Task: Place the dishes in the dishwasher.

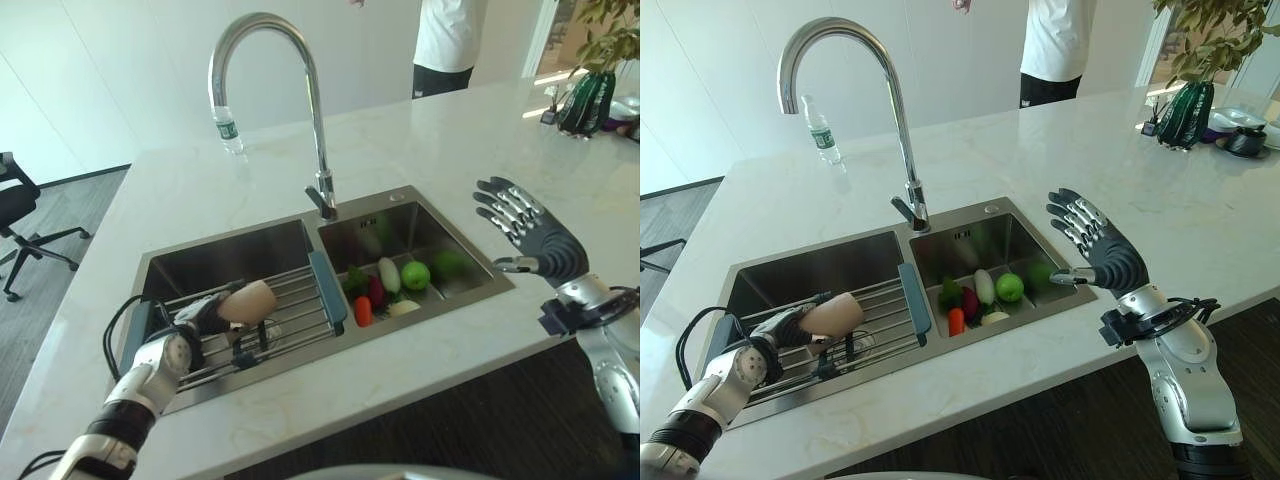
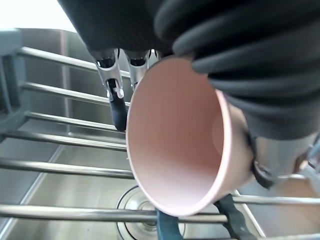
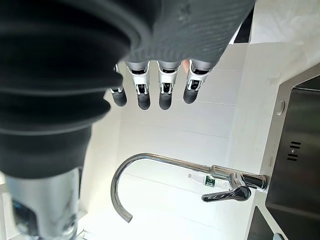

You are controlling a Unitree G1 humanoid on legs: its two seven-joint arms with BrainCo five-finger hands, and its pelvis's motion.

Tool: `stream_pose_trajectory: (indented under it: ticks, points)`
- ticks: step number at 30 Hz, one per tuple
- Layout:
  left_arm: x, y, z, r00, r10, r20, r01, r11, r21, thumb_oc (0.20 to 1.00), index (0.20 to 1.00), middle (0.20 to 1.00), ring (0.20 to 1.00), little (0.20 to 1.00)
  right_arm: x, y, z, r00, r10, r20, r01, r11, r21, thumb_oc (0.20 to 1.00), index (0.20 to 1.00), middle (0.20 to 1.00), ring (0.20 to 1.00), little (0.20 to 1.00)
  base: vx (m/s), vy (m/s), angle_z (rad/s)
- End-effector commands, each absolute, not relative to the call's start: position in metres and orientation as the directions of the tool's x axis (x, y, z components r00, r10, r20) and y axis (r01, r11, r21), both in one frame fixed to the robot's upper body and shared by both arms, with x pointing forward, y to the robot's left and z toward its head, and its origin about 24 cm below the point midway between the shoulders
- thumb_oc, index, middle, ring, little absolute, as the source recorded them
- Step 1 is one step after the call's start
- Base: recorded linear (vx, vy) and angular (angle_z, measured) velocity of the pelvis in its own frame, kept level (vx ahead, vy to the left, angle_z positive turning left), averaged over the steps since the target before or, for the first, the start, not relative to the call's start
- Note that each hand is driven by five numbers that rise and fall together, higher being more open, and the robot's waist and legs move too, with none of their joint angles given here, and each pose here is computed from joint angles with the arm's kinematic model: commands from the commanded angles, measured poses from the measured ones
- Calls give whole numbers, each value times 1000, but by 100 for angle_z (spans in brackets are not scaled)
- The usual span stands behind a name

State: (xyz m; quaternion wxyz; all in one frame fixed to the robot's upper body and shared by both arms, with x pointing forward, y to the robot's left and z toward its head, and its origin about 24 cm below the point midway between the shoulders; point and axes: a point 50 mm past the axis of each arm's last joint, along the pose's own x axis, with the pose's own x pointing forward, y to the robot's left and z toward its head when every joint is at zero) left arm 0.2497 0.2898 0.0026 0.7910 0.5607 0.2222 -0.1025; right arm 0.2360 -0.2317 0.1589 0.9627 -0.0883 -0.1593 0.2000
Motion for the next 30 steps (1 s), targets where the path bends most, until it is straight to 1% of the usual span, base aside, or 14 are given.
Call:
stream_pose_trajectory:
  ticks: [1,5,8,12,14,15,17,20,21,25,26,28,30]
  points:
    - [272,300,60,968,43,-249,221,336,916,200,200,200,200,200,235,-231,191,806,421,416,-320,901,-292,1000,1000,1000,1000,1000,-4,-40,1]
    - [267,294,99,999,-27,-34,43,486,873,200,200,200,200,200,232,-234,187,819,386,425,-286,916,-281,1000,1000,1000,1000,1000,-10,-56,5]
    - [259,293,124,991,-44,127,-76,600,797,200,200,200,200,200,231,-236,187,823,363,437,-265,926,-271,1000,1000,1000,1000,1000,-30,-81,19]
    - [247,292,149,947,-23,320,-216,692,689,200,200,200,200,200,230,-234,187,824,347,448,-249,932,-263,1000,1000,1000,1000,1000,-45,-81,7]
    - [243,289,161,911,-19,413,-259,753,605,200,200,200,200,200,230,-233,187,822,342,456,-246,934,-258,1000,1000,1000,1000,1000,-49,-107,16]
    - [240,287,168,880,-4,475,-283,799,530,200,200,200,200,200,230,-231,187,820,337,463,-242,937,-253,1000,1000,1000,1000,1000,-57,-154,14]
    - [230,280,181,811,9,585,-254,906,337,200,200,200,200,200,229,-229,185,815,330,477,-238,940,-243,1000,1000,1000,1000,1000,-71,-215,7]
    - [217,270,186,752,7,659,-176,966,191,200,200,200,200,200,226,-226,185,807,327,491,-238,942,-236,1000,1000,1000,1000,1000,-68,-259,7]
    - [210,264,187,724,3,690,-118,986,120,200,200,200,200,200,223,-225,185,802,327,500,-241,943,-229,1000,1000,1000,1000,1000,-74,-295,13]
    - [202,250,189,676,-26,736,8,1000,28,200,200,200,200,200,218,-225,189,798,328,506,-243,943,-228,1000,1000,1000,1000,1000,-154,-223,14]
    - [204,245,189,654,-39,755,73,997,-12,200,200,200,200,200,219,-226,192,797,319,512,-224,945,-239,1000,1000,1000,1000,1000,-327,-150,43]
    - [206,237,195,605,-54,795,167,984,-60,200,200,200,200,200,222,-234,202,794,307,524,-180,943,-278,1000,1000,1000,1000,1000,-510,-140,134]
    - [208,228,200,577,-77,813,220,973,-64,200,200,200,200,200,221,-238,205,779,307,547,-177,944,-279,1000,1000,1000,1000,1000,-520,-34,57]
